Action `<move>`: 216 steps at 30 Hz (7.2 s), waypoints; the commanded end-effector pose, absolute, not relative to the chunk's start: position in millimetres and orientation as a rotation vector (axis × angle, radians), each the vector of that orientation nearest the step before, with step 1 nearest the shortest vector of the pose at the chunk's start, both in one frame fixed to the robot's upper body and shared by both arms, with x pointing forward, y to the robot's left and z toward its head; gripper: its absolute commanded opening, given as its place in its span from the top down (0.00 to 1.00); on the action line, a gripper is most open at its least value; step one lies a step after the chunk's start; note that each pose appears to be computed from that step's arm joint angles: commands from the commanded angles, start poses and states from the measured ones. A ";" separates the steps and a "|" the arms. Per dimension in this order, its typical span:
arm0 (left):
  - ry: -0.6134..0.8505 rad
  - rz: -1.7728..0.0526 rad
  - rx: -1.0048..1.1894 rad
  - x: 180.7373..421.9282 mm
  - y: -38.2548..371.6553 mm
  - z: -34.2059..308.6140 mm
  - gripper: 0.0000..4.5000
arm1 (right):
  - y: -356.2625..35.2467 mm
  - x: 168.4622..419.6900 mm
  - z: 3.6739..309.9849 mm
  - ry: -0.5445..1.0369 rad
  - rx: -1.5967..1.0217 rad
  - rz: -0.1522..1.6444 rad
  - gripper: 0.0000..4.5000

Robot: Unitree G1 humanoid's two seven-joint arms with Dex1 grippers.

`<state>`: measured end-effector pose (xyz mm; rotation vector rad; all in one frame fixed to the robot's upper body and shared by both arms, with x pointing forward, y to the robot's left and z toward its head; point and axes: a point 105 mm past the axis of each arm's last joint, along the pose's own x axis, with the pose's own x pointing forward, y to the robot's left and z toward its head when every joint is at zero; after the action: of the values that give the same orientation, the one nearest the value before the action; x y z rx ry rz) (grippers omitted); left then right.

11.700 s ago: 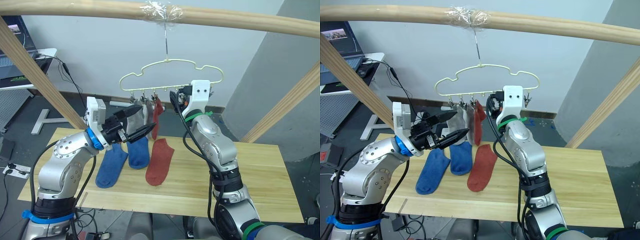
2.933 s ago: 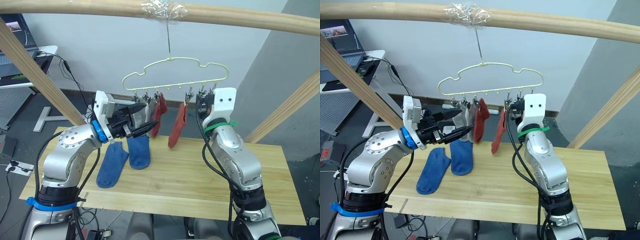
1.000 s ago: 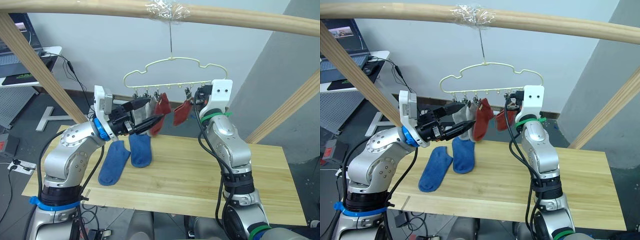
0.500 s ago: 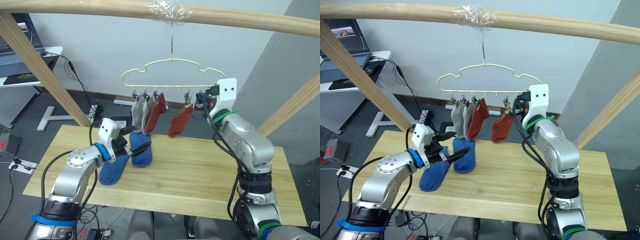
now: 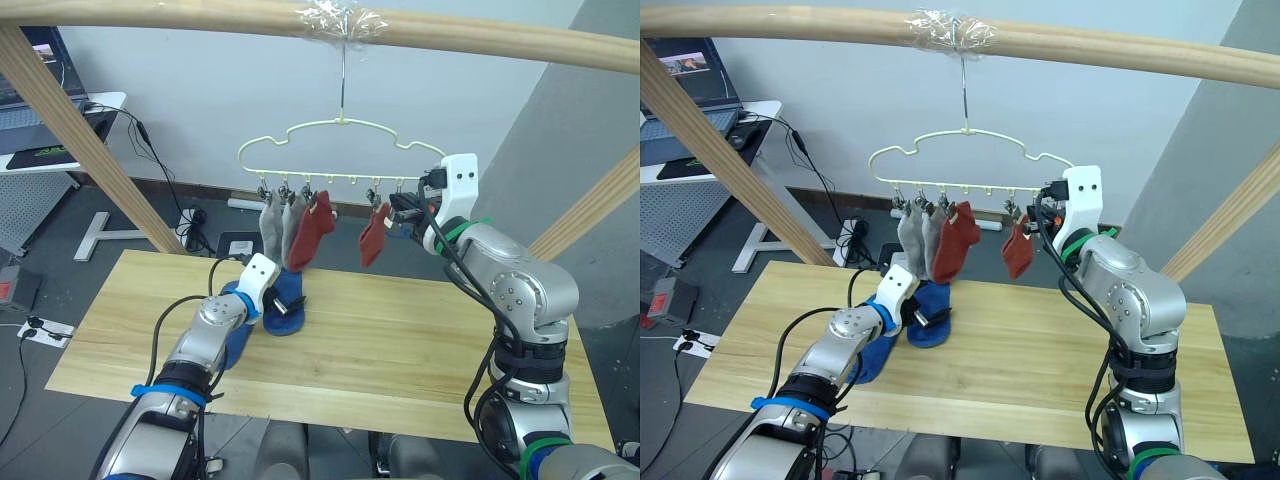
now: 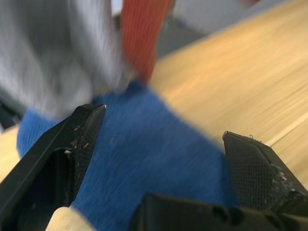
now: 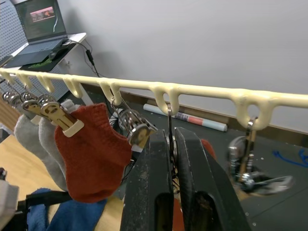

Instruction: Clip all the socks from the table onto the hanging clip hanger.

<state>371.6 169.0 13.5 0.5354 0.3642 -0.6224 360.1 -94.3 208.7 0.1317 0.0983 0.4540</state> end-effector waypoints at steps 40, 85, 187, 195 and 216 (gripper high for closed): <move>-0.260 -1.309 0.191 292.5 56.5 131.3 0.99 | -159.7 359.1 214.2 0.272 0.407 0.370 1.00; -0.541 -1.226 0.095 314.1 6.3 174.8 0.99 | -138.4 335.4 237.9 0.420 0.854 0.415 1.00; -0.312 -1.188 0.135 295.9 89.1 212.2 0.06 | -90.8 366.6 219.6 -0.171 0.080 0.113 0.54; -0.345 -1.201 0.126 293.9 86.9 217.8 0.06 | -87.2 370.4 223.9 -0.187 0.089 0.126 0.54; -0.045 -0.832 0.126 334.3 139.4 142.1 0.03 | -114.1 363.4 217.4 -0.084 0.015 0.258 1.00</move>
<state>321.6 112.3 163.5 0.0925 -0.1241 -0.9708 370.8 -106.6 210.1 -0.0113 -0.0854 0.2303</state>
